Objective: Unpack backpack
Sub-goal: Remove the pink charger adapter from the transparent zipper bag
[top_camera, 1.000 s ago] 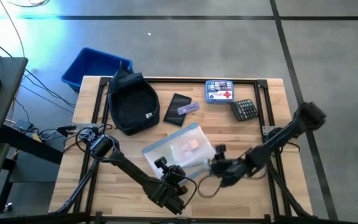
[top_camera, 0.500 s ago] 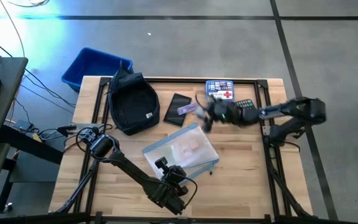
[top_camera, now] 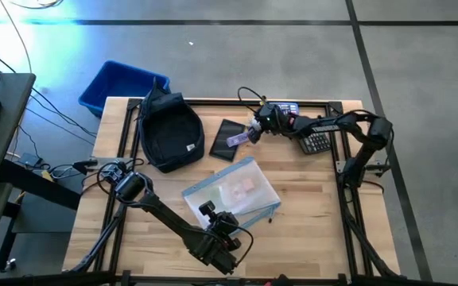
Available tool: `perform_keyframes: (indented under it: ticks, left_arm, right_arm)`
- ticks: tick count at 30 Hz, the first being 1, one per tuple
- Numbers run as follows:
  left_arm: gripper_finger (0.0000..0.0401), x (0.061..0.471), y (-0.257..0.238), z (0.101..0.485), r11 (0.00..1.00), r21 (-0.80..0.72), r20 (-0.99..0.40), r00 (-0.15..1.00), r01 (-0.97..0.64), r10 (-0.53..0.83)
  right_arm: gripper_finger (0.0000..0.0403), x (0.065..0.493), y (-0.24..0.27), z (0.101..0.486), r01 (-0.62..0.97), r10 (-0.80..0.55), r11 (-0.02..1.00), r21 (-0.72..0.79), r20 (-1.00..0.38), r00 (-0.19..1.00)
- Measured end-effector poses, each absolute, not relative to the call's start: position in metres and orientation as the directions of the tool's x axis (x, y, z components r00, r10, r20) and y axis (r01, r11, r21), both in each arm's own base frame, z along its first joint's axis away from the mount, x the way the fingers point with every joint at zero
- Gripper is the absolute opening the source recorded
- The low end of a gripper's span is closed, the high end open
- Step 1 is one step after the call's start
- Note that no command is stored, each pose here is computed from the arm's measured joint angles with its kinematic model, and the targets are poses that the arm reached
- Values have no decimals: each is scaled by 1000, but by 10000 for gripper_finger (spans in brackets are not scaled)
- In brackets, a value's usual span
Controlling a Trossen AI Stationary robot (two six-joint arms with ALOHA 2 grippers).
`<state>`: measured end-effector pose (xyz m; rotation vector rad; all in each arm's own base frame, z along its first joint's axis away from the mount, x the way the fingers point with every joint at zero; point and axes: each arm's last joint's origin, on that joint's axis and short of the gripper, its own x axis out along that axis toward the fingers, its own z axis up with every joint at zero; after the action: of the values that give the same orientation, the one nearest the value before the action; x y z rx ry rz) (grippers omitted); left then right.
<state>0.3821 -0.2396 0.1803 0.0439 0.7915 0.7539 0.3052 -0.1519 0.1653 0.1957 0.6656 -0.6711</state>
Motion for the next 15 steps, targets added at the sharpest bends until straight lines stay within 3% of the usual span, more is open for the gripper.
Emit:
perform_keyframes:
  ticks: [4,9,15]
  left_arm:
    - [0,382,-240,180,743,302,-630,461,-597,626]
    - [0,383,-241,180,746,289,-628,469,-601,621]
    - [0,381,-244,180,749,290,-621,478,-597,621]
  right_arm:
    - [394,306,-119,184,551,-471,830,-89,-639,608]
    - [387,309,-37,193,275,-306,948,-160,-702,643]
    - [374,290,77,188,4,-213,962,-273,-741,637]
